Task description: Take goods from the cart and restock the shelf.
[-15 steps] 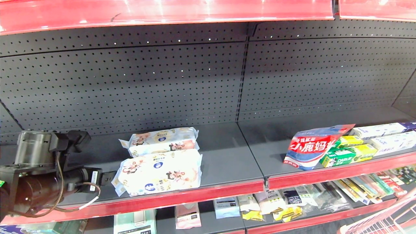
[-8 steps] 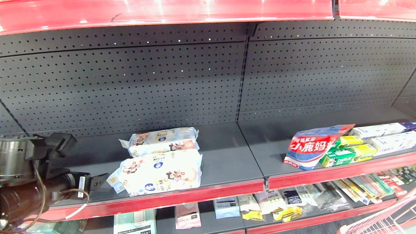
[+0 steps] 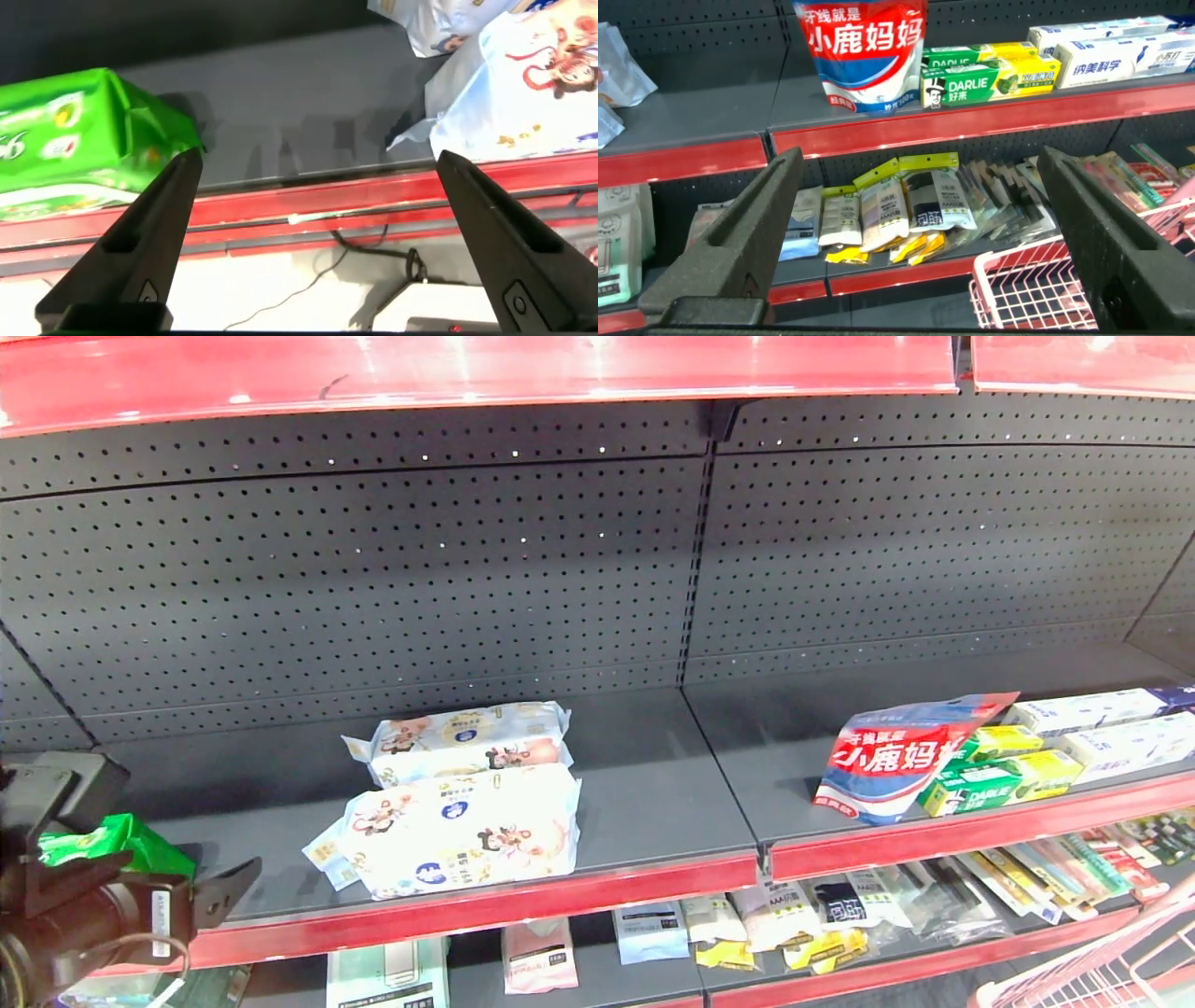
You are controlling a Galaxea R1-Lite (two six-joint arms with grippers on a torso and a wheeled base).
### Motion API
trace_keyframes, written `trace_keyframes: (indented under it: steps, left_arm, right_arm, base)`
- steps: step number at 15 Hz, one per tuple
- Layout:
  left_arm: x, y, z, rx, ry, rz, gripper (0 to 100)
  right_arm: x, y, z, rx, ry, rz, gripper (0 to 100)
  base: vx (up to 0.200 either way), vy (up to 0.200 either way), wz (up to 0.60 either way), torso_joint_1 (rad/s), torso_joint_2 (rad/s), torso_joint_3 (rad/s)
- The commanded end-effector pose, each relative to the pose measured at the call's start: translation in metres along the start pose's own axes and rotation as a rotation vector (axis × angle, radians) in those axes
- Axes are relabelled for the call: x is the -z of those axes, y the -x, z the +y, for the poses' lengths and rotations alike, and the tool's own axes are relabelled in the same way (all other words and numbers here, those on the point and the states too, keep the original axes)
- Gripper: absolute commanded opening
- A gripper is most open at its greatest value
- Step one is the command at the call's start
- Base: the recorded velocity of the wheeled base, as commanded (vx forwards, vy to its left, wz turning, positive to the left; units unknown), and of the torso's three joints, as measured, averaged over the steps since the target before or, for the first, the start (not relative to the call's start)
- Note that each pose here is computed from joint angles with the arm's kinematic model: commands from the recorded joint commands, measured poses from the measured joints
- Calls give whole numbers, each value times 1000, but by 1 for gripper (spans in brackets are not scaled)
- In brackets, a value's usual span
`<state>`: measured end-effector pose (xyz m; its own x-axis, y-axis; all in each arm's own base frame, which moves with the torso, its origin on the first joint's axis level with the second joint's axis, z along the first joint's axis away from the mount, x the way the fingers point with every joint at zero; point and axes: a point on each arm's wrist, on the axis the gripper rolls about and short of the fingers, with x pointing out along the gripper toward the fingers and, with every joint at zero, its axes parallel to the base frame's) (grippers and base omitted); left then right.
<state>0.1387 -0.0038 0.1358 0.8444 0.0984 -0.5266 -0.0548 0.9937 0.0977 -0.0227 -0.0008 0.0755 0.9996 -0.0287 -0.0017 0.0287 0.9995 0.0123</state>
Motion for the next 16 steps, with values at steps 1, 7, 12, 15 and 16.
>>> trace_keyframes:
  steps: [1,7,12,15,16]
  left_arm:
    - [2,28,5,3,23,-103,100]
    - [19,62,10,12,40,-154,100]
    - [53,75,10,18,38,-201,100]
    - [75,84,8,51,19,-263,100]
    - [80,85,8,74,13,-274,100]
  right_arm:
    - [0,0,0,-1,0,1,100]
    - [0,0,0,0,0,0,100]
    - [0,0,0,0,0,0,100]
    - [0,0,0,0,0,0,100]
    - [0,0,0,0,0,1,100]
  base:
    - [0,0,0,0,0,0]
    - [0,0,0,0,0,0]
    - [0,0,0,0,0,0]
    - [0,0,0,0,0,0]
    - [0,0,0,0,0,0]
